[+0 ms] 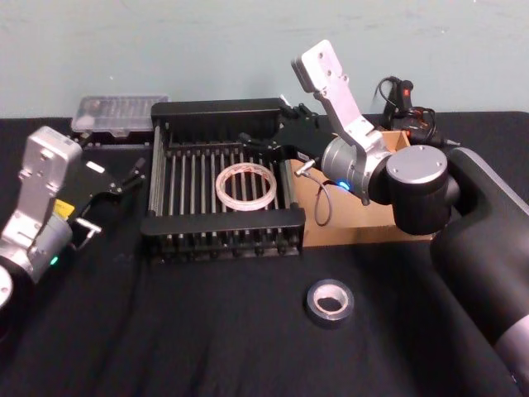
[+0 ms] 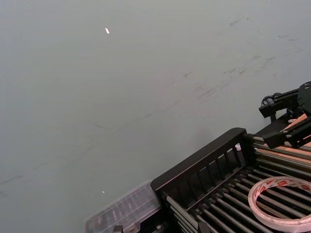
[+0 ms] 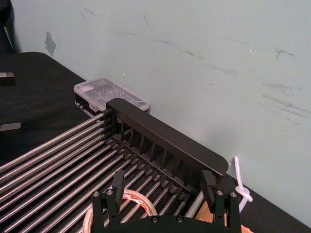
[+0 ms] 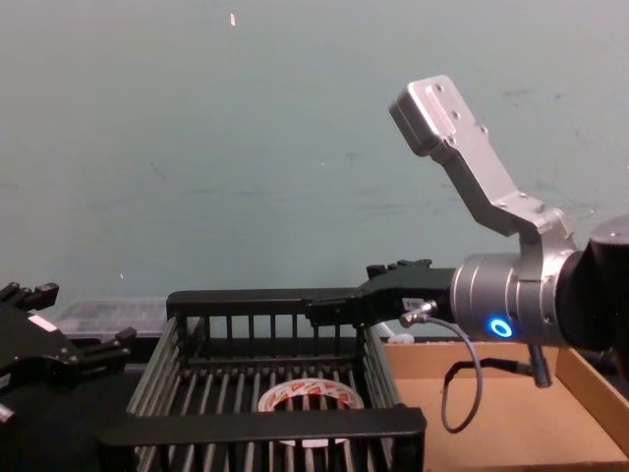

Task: Pick up the white tape and place it into the black box , Pick up the silver tape and place it into the brown box.

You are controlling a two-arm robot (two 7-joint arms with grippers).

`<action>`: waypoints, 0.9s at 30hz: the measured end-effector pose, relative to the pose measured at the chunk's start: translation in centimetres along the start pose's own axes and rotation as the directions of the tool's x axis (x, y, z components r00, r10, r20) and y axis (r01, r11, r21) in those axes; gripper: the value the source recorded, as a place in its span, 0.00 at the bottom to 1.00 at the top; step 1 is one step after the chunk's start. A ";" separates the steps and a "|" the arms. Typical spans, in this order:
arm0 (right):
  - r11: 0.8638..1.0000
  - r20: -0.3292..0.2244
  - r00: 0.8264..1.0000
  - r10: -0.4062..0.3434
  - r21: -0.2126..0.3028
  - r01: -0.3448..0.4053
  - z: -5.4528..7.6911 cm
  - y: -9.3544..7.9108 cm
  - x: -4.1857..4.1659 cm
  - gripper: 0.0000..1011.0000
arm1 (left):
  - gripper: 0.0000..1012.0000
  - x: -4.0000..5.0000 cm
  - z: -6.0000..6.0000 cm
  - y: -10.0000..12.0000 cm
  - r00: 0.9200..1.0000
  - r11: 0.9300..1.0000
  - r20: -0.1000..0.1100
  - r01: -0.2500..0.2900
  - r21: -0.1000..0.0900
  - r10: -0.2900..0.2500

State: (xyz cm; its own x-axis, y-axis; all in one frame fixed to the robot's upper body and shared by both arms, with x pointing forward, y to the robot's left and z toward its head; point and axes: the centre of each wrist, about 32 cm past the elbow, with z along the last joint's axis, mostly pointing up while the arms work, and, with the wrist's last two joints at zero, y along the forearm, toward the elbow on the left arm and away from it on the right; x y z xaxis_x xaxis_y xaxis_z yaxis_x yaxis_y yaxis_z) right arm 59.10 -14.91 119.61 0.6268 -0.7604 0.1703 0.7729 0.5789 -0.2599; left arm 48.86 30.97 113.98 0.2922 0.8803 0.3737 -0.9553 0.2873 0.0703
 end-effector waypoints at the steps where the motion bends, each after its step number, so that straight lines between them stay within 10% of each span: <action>1: 1.000 0.000 1.000 0.000 0.000 0.000 0.0 0.0 0.00 0.98 | 0.99 0.00 0.0 0.0 1.000 1.000 0.000 0.000 0.000 0.000; 27: 0.999 -0.037 0.999 -0.009 0.051 0.011 -0.2 -3.6 -1.07 0.99 | 0.99 0.00 0.0 0.0 1.000 1.000 0.000 0.000 0.000 0.000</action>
State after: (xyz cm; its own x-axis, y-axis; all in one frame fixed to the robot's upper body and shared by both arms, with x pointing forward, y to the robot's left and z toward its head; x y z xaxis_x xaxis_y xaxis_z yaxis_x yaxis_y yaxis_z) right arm 55.61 -16.26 120.15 0.6159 -0.7758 0.1371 0.7835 0.5851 -0.2091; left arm 48.86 30.96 113.98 0.2923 0.8803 0.3737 -0.9552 0.2874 0.0703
